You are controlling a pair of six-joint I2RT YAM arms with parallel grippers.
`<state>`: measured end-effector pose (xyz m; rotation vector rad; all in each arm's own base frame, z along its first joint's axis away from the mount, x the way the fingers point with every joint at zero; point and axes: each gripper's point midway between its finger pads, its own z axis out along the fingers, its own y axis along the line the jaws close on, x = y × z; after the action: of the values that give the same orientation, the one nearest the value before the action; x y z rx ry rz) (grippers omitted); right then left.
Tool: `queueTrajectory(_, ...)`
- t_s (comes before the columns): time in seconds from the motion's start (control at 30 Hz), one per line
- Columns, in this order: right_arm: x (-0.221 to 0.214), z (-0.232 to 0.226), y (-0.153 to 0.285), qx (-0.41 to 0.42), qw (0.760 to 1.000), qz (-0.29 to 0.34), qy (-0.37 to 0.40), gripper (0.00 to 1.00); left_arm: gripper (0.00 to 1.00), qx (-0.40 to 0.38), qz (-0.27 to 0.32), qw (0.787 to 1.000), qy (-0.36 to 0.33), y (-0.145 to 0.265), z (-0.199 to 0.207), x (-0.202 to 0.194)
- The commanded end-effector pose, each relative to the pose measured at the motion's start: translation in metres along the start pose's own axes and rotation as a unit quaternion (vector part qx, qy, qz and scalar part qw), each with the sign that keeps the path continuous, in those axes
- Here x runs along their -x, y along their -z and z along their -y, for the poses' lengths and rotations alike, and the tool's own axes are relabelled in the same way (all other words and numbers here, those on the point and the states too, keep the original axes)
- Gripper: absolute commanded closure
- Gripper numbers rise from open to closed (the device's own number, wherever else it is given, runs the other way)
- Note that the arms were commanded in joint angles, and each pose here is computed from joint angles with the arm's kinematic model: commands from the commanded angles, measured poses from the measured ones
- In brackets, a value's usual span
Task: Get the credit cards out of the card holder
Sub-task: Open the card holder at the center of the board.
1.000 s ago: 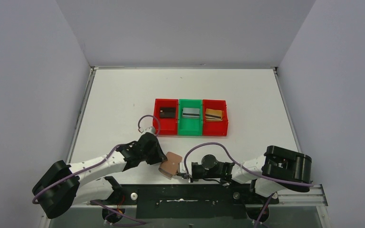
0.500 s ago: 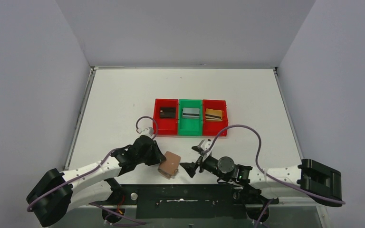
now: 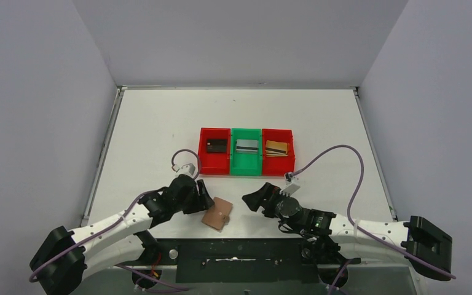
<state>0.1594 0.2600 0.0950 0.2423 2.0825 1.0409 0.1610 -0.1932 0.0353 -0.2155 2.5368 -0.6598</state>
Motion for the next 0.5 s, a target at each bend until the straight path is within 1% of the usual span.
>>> queueTrajectory(0.0, -0.001, 0.014, -0.004, -0.083, 0.991, -0.001, -0.102, 0.04, 0.44, -0.015, 0.053, 0.998, -0.002, 0.022, 0.025, 0.036)
queueTrajectory(0.03, -0.004, 0.014, -0.006, -0.097, 0.99, -0.01, -0.102, 0.06, 0.41, -0.01, 0.063, 0.998, -0.001, 0.026, 0.025, 0.042)
queueTrajectory(0.1, -0.011, 0.013, -0.007, -0.133, 0.985, -0.029, -0.104, 0.09, 0.34, -0.001, 0.081, 0.997, 0.005, 0.036, 0.027, 0.053)
queueTrajectory(0.13, -0.013, 0.01, -0.008, -0.151, 0.982, -0.037, -0.108, 0.1, 0.29, 0.006, 0.094, 0.995, 0.013, 0.042, 0.027, 0.061)
queueTrajectory(0.2, -0.018, 0.006, -0.009, -0.19, 0.976, -0.052, -0.099, 0.13, 0.24, 0.022, 0.113, 0.993, 0.032, 0.051, 0.025, 0.071)
queueTrajectory(0.27, -0.025, 0.007, -0.006, -0.245, 0.961, -0.07, -0.108, 0.14, 0.22, 0.026, 0.124, 0.991, 0.042, 0.056, 0.025, 0.077)
queueTrajectory(0.37, -0.043, -0.005, -0.012, -0.268, 0.95, -0.118, -0.105, 0.17, 0.19, 0.047, 0.128, 0.989, 0.053, 0.063, 0.019, 0.08)
queueTrajectory(0.4, -0.049, -0.011, -0.017, -0.264, 0.95, -0.133, -0.102, 0.18, 0.19, 0.056, 0.13, 0.988, 0.054, 0.066, 0.015, 0.081)
queueTrajectory(0.47, -0.063, -0.015, -0.026, -0.271, 0.945, -0.159, -0.087, 0.27, 0.18, 0.059, 0.135, 0.988, 0.051, 0.073, 0.011, 0.082)
